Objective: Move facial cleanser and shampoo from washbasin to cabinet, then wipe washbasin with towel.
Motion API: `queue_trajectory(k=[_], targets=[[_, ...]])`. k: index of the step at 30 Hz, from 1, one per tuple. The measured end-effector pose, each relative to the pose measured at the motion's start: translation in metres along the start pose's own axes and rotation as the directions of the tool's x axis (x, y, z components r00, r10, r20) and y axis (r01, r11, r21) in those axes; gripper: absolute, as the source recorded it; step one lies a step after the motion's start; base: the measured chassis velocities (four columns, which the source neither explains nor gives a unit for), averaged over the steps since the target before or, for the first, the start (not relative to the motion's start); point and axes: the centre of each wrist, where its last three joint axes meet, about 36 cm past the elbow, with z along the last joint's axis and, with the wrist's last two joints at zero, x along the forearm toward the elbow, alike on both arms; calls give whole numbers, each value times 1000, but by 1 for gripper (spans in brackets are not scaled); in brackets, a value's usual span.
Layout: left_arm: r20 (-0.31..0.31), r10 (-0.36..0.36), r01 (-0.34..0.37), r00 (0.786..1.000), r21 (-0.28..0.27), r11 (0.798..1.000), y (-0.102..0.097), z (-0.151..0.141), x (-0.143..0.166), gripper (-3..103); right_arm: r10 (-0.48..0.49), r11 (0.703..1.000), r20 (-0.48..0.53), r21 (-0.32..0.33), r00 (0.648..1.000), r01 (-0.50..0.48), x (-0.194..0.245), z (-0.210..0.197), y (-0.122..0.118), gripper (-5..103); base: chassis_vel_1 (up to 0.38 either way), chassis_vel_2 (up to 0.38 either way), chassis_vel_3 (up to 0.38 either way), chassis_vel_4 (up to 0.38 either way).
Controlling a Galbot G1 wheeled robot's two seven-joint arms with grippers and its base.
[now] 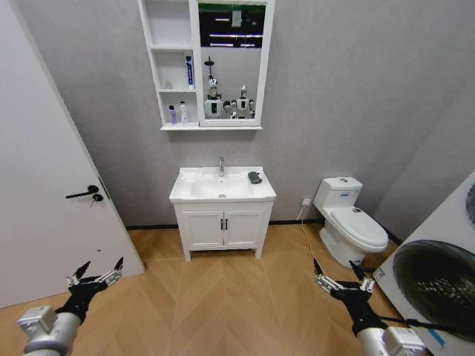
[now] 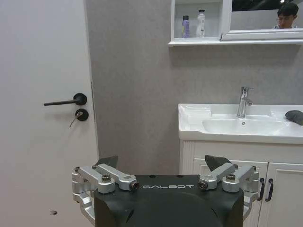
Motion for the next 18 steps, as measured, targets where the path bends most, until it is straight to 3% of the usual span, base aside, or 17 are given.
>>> queue_trajectory(k=[18], targets=[[0,0,0,1000,0,1000,0,0,0,100,0,1000,0,0,1000,0,0,0,0,100,27,27,29,27]])
